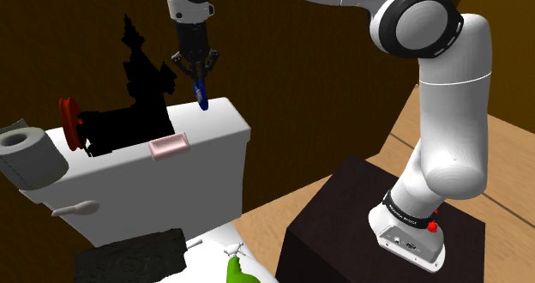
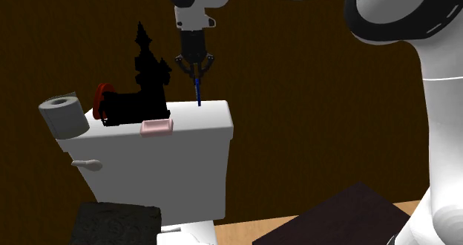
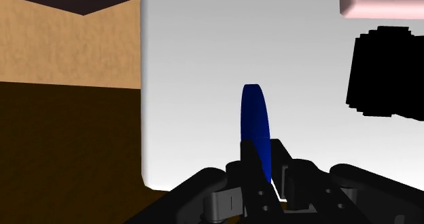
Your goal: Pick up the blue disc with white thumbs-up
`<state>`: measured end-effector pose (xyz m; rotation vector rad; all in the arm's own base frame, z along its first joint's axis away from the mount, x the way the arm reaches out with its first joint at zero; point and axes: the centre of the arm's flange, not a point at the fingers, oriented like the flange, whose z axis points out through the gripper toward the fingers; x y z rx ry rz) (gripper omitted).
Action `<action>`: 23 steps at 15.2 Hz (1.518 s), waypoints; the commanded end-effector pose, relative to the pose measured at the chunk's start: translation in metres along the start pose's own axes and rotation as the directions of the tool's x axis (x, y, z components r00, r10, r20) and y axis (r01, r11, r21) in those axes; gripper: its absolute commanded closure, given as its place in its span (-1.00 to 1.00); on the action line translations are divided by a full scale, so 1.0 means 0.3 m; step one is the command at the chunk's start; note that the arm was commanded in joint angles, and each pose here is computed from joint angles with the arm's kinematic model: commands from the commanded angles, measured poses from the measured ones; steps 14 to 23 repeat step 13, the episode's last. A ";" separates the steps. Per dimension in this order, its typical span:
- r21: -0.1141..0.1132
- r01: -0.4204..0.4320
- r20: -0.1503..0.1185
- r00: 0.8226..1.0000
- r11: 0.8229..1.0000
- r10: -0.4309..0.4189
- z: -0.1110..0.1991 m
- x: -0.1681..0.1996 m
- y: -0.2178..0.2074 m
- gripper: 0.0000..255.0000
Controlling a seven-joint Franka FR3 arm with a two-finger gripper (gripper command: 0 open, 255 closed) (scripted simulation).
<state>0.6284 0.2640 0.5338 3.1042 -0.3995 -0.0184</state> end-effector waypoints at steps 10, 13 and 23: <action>0.000 0.000 0.000 1.000 1.000 0.000 -0.193 -0.002 0.001 1.00; 0.000 0.000 0.000 1.000 1.000 0.000 -0.214 -0.002 0.002 1.00; 0.000 0.000 0.000 1.000 1.000 0.000 -0.214 -0.002 0.002 1.00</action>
